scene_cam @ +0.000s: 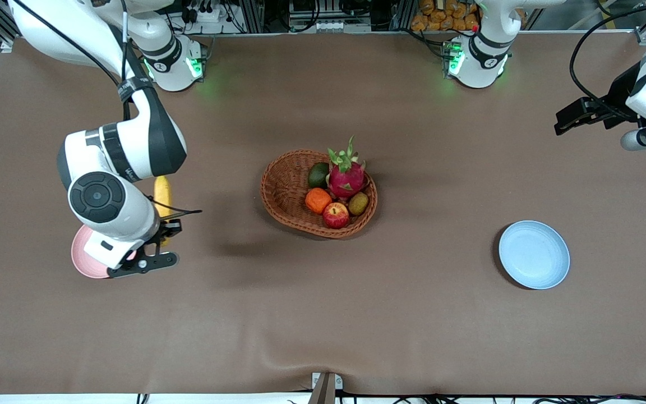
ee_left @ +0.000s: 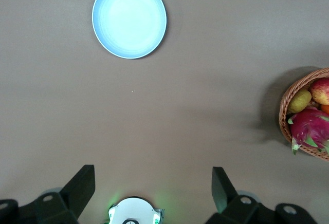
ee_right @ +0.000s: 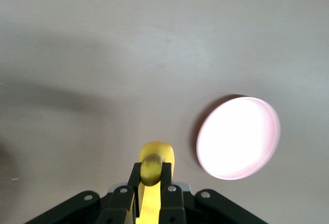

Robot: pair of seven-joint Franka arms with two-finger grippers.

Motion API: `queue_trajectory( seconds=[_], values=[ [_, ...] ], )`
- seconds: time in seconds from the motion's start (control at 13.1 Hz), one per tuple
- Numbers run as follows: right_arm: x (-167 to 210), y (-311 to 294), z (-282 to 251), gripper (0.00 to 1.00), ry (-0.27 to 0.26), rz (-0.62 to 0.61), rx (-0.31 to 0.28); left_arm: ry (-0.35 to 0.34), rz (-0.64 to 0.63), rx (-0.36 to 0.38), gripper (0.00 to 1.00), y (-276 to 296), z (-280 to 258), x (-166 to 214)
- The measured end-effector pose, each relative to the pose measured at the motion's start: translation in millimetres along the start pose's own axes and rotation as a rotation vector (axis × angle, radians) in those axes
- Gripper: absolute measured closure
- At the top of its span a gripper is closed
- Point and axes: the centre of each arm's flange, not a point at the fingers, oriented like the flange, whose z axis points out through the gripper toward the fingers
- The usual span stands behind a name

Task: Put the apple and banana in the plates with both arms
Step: 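Carry the banana with the right gripper over the pink plate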

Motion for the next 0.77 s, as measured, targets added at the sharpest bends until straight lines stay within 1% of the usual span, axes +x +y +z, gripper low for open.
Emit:
queue_trajectory(
  seconds=[0.08,0.15,0.23,0.38,0.54,0.61,0.77],
  values=[
    [-1.1,4.8,2.2,0.83,-0.011,-0.007,-0.053,0.000,0.000,0.000,0.00,-0.2,0.1,0.1],
    [-3.0,9.1,6.4,0.83,-0.033,-0.011,-0.093,-0.001,0.000,0.000,0.00,-0.2,0.3,0.1],
    [-4.8,15.0,13.3,0.83,-0.060,-0.008,-0.114,-0.001,0.000,0.000,0.00,-0.2,0.4,0.2],
    [-6.0,37.3,39.0,0.83,-0.111,0.019,-0.113,-0.002,-0.001,0.000,0.00,-0.4,1.1,0.4],
    [-5.0,65.6,83.8,0.83,-0.172,0.045,-0.097,-0.005,-0.001,0.001,0.00,-0.3,2.8,1.0],
    [-2.9,77.1,105.6,0.83,-0.178,0.047,-0.086,-0.006,-0.001,0.001,0.00,-0.3,3.5,1.2],
    [3.1,95.2,136.1,0.83,-0.153,0.020,-0.068,-0.008,-0.001,0.001,0.00,-0.3,4.1,1.4]
  ],
)
